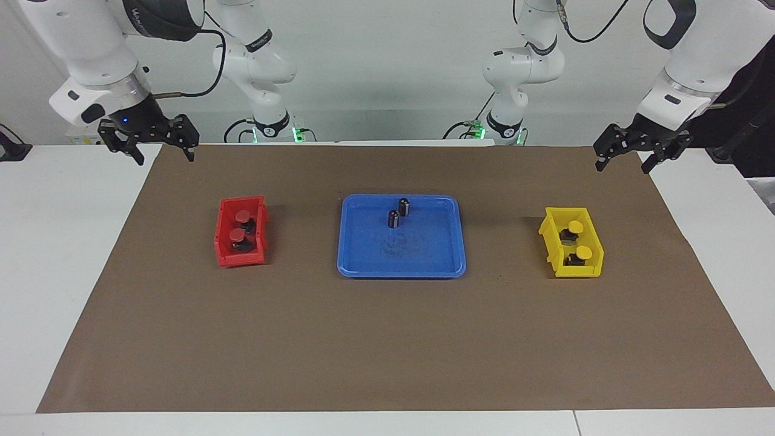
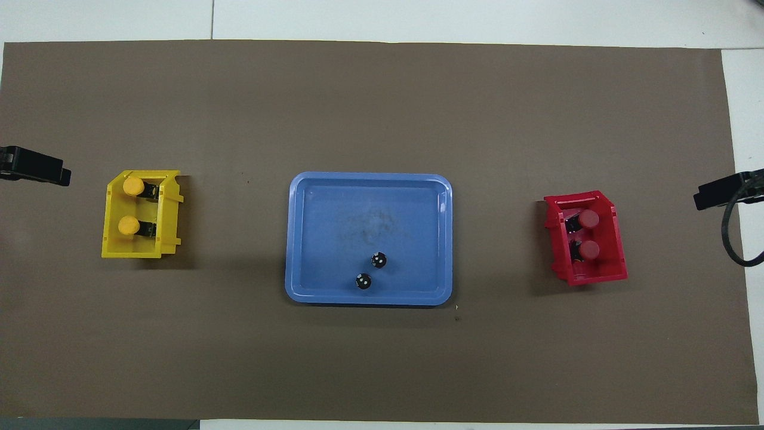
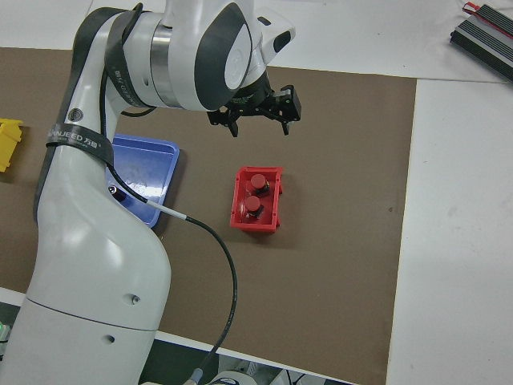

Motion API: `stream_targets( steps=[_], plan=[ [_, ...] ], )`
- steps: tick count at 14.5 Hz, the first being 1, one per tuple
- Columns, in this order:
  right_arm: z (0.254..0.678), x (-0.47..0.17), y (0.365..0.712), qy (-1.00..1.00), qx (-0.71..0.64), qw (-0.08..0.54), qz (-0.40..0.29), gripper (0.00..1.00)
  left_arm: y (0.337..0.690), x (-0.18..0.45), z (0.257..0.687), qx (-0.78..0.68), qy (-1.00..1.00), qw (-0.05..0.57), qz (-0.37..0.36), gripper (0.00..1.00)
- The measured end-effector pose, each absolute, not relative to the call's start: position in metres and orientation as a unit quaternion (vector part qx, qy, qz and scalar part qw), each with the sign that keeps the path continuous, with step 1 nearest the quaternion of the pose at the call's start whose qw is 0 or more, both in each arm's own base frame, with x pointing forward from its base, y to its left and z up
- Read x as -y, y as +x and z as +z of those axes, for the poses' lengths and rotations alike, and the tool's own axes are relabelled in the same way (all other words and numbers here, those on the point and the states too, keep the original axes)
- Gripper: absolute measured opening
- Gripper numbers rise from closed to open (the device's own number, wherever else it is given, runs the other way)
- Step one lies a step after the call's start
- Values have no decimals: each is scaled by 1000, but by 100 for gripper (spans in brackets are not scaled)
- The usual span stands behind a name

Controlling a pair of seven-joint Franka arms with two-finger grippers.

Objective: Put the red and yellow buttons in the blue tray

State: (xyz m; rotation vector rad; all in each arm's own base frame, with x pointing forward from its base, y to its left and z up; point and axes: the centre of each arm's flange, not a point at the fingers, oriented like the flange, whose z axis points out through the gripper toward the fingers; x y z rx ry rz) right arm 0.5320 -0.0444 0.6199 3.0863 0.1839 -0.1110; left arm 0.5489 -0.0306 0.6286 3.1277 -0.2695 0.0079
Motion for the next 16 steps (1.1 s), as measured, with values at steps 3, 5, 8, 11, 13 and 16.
stream_targets(
  steps=[3, 5, 8, 11, 13, 16],
  plan=[
    [620, 44, 532, 997, -59, 24, -36, 100, 549, 31, 629, 86, 996, 1, 3, 100],
    [620, 44, 532, 997, -59, 24, -36, 100, 549, 31, 629, 86, 996, 1, 3, 100],
    [620, 44, 532, 997, -59, 24, -36, 100, 549, 31, 629, 86, 996, 1, 3, 100],
    [619, 44, 532, 997, -59, 24, -37, 100, 549, 31, 629, 86, 996, 1, 3, 100],
    [614, 43, 535, 998, -59, 24, -29, 96, 549, 32, 629, 87, 996, 1, 3, 100],
    [579, 35, 541, 999, -50, 12, -2, 82, 544, 57, 632, 109, 994, 1, 5, 100]
  ],
)
